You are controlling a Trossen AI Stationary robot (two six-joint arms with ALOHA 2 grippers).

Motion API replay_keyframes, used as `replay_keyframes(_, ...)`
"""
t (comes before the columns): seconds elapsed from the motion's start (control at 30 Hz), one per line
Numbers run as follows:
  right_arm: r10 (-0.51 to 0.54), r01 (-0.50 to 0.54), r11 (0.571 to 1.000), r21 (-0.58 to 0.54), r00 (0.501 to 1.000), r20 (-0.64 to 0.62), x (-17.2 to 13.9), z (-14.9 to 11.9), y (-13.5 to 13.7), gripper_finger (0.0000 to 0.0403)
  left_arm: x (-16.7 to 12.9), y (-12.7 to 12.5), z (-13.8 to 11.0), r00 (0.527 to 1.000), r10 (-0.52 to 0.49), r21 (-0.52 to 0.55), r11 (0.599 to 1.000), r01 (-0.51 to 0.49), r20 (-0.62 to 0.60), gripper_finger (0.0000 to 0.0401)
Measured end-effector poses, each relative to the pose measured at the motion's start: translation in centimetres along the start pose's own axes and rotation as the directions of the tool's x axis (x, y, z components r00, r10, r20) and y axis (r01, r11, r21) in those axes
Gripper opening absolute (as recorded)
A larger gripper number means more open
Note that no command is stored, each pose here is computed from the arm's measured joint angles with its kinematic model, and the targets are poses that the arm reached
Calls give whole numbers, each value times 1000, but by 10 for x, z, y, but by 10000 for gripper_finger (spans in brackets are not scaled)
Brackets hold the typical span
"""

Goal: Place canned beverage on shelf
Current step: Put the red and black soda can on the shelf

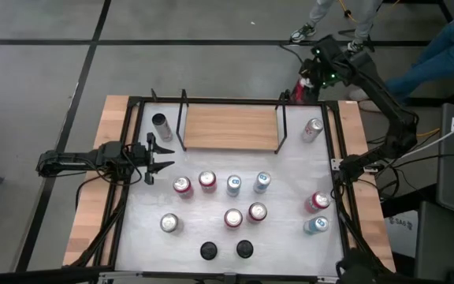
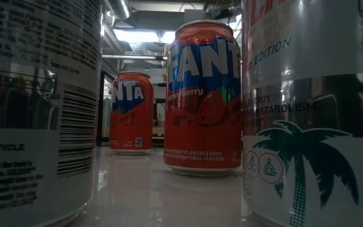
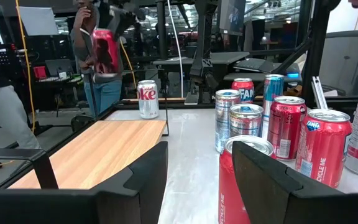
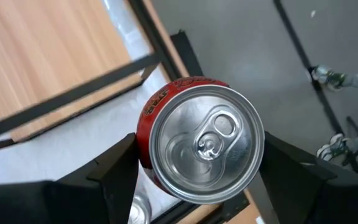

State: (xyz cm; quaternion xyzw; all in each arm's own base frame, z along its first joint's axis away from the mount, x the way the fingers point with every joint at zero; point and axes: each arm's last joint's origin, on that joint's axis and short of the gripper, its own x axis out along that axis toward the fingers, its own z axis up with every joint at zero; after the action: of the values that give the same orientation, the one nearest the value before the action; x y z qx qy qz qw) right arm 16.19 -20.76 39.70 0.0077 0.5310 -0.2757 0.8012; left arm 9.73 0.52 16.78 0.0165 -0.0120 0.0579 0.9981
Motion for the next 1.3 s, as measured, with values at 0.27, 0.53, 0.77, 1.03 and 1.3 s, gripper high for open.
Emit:
replay_keyframes(0.27, -59, 56, 998, 31, 992, 113, -34, 10, -7, 276, 0, 0, 0, 1000, 0, 0, 1000, 0, 0, 174)
replay_keyframes(0.53, -14, 1, 998, 57, 974, 224, -53, 16, -8, 276, 0, 0, 0, 1000, 0, 0, 1000, 0, 0, 174)
replay_keyframes(0.77, 73, -103, 991, 90, 955, 288, -54, 22, -1, 276, 0, 0, 0, 1000, 0, 0, 1000, 0, 1, 174)
replay_keyframes(1.03, 155, -156, 987, -25, 920, 361, -51, 48, 29, 276, 0, 0, 0, 1000, 0, 0, 1000, 0, 0, 174)
replay_keyframes(1.3, 256, -258, 966, -32, 923, 286, -23, 71, 60, 276, 0, 0, 0, 1000, 0, 0, 1000, 0, 0, 174)
